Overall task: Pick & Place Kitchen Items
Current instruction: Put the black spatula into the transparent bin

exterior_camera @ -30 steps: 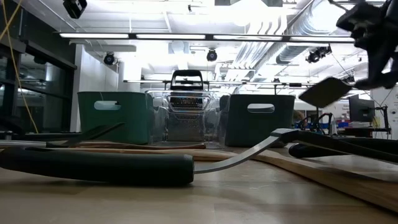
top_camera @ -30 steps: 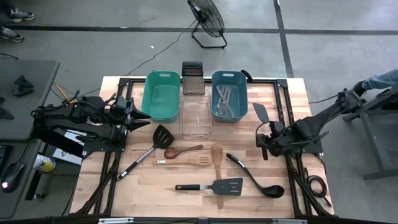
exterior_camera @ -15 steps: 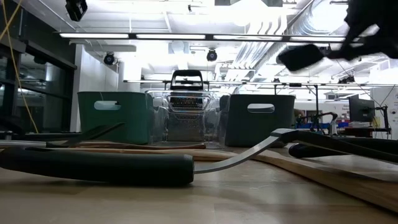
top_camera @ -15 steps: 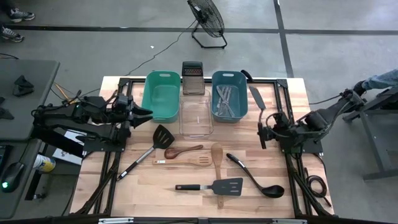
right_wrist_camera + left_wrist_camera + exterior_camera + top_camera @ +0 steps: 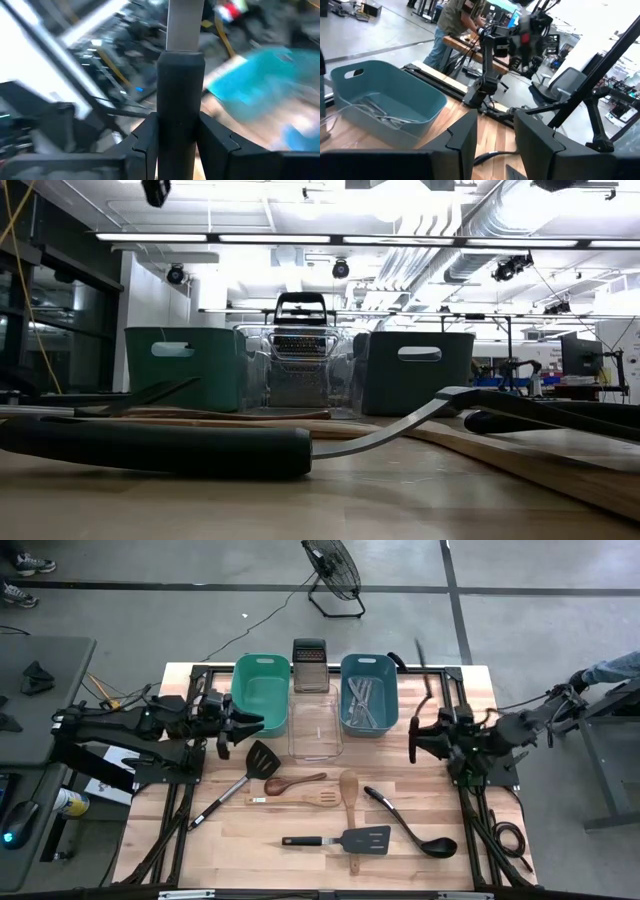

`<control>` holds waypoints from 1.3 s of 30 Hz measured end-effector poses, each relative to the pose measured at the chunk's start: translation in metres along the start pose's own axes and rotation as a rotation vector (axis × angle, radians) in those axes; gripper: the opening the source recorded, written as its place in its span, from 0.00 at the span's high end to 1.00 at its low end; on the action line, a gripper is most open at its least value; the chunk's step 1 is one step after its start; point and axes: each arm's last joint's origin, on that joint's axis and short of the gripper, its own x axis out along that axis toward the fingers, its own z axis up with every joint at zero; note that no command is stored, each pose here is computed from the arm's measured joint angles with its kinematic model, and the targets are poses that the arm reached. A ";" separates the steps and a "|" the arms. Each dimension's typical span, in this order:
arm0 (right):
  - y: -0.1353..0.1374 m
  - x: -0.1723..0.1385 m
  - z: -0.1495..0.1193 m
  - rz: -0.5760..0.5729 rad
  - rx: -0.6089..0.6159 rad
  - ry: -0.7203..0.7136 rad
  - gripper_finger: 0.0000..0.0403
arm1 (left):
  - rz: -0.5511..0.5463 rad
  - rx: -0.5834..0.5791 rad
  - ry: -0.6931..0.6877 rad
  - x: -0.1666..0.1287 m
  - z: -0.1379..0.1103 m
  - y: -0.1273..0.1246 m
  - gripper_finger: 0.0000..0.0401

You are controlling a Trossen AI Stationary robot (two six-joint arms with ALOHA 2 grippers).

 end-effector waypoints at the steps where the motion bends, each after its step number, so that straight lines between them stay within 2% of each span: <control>1: 0.003 0.000 0.003 0.042 -0.021 -0.014 0.75 | -0.002 -0.001 -0.003 0.003 0.000 -0.001 0.68; 6: 0.012 -0.001 0.012 0.197 -0.075 -0.070 0.75 | -0.048 -0.008 -0.034 0.019 -0.001 -0.005 0.68; 14: 0.015 -0.002 0.017 0.248 -0.083 -0.109 0.75 | -0.150 0.059 -0.058 0.040 -0.004 -0.012 0.68; 20: 0.014 0.006 0.012 0.171 -0.020 -0.109 0.75 | -0.177 0.076 -0.083 0.053 -0.008 -0.014 0.64; 27: 0.011 0.040 -0.001 0.057 -0.011 -0.096 0.75 | -0.219 0.072 -0.089 0.078 -0.012 -0.020 0.38; 30: 0.007 0.055 -0.006 0.013 0.004 -0.103 0.75 | -0.217 0.086 -0.088 0.089 -0.009 -0.024 0.31; 34: -0.001 0.075 -0.012 -0.026 0.019 -0.088 0.75 | -0.222 0.102 -0.089 0.102 -0.003 -0.031 0.28; 39: -0.007 0.098 -0.014 0.057 0.032 -0.087 0.75 | -0.211 0.112 -0.059 0.118 0.003 -0.038 0.28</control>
